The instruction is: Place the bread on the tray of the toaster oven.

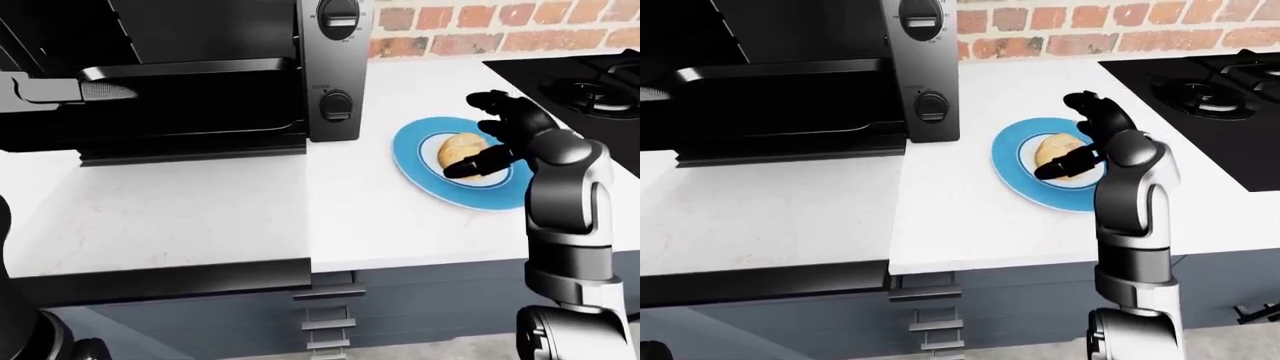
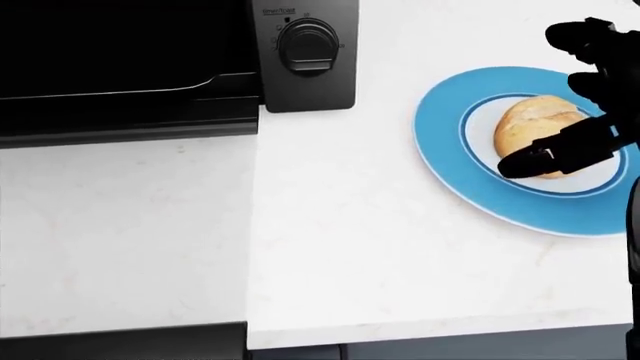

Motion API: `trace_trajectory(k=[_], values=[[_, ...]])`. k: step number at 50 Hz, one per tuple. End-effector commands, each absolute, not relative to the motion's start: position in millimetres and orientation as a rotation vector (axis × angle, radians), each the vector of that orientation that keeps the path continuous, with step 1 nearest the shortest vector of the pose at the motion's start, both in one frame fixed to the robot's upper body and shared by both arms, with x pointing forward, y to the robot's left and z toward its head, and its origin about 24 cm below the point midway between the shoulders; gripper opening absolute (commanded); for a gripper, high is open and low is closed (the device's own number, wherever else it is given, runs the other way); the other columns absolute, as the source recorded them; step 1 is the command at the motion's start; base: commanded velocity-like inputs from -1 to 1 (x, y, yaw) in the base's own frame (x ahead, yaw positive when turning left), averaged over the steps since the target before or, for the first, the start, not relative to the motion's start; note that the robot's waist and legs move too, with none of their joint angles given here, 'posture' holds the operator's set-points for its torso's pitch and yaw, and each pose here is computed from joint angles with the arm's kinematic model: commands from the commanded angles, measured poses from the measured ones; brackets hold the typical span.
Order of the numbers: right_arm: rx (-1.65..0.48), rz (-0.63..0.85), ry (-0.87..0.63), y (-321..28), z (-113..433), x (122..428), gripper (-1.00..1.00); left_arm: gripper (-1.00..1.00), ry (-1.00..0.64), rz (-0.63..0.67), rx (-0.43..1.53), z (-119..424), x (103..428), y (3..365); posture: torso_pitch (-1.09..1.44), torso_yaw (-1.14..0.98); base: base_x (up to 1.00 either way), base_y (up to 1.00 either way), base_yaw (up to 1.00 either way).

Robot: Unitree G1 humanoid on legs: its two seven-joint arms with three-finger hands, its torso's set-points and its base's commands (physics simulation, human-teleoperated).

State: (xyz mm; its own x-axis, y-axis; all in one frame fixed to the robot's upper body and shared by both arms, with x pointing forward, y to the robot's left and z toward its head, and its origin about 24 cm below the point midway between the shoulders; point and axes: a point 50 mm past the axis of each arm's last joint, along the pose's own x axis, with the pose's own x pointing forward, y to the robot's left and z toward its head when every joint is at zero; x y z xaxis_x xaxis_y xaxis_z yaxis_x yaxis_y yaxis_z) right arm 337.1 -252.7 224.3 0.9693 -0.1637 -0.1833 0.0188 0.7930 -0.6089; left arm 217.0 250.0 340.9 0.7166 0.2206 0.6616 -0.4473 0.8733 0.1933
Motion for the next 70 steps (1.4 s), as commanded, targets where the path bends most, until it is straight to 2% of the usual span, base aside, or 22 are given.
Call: trace_trajectory(k=[1,19,39,59,70], values=[[-0.673,-0.131,0.147,-252.8,244.2,334.2,0.68,1.00,-0.741,0.395,0.369,350.3,210.4,248.9,0.00,0.00,0.00,0.00,0.00],[-0.658,-0.134,0.163,-257.8,235.8,333.8,0.57,1.00,-0.741,0.396,0.369,350.6,214.1,246.2,0.00,0.00,0.00,0.00,0.00],[-0.651,-0.128,0.168,-257.1,230.2,335.8,0.29,1.00,-0.741,0.402,0.373,349.8,208.7,249.9,0.00,0.00,0.00,0.00,0.00],[-0.673,-0.125,0.161,-254.3,231.7,340.4,0.10,1.00,-0.742,0.412,0.373,349.5,204.0,253.4,0.00,0.00,0.00,0.00,0.00],[-0.690,-0.143,0.108,-254.2,247.5,341.2,-0.15,1.00,-0.745,0.416,0.372,352.0,205.9,252.4,0.00,0.00,0.00,0.00,0.00]])
